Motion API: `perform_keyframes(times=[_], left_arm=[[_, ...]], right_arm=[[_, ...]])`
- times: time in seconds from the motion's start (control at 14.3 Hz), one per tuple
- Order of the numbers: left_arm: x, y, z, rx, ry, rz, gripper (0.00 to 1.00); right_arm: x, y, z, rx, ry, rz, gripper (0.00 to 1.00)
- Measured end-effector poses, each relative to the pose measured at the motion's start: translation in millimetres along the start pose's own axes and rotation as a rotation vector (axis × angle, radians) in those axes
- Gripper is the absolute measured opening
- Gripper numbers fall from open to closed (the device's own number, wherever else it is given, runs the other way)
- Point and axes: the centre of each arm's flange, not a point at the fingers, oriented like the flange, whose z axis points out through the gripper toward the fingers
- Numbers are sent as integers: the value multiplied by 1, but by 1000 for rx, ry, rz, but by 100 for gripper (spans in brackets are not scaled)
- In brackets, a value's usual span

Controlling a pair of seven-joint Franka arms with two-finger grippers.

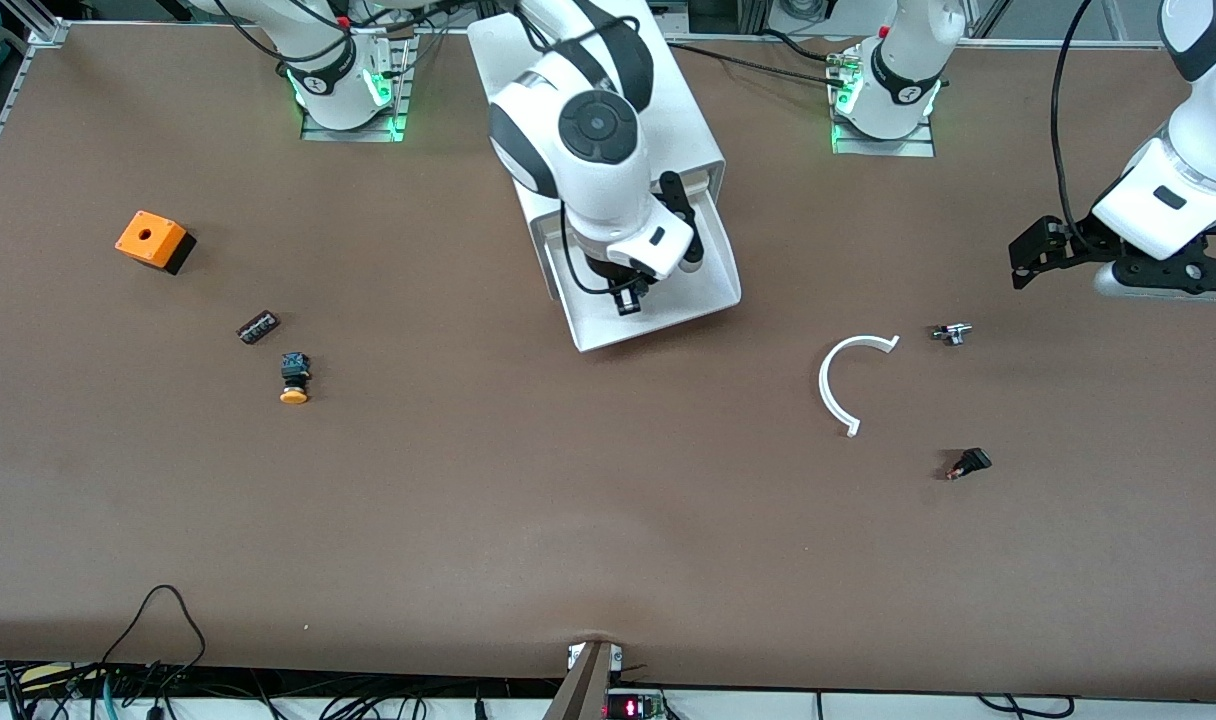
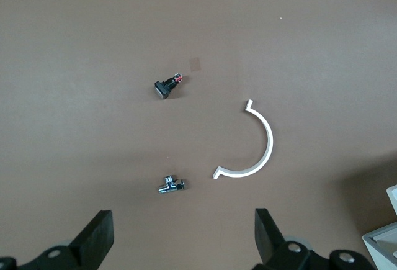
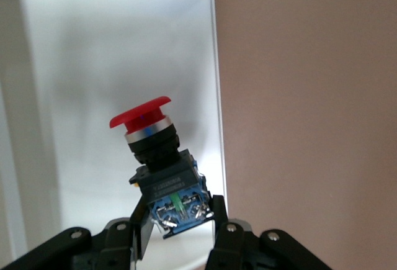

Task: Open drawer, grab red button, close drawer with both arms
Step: 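Lift the red button out of the drawer with the right gripper, then carry the red button toward the yellow button while the left gripper approaches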

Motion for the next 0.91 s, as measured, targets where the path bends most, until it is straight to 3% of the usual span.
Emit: perform_keyframes(times=[0.49,0.91], left_arm=[[-5,0,-5,-22,-37,-17,100],[-5,0,-5,-22,-44,-26,100]], right_arm=[[-87,33,-80,-69,42,134,42],[-183,62,-99,-93,39,370,42]])
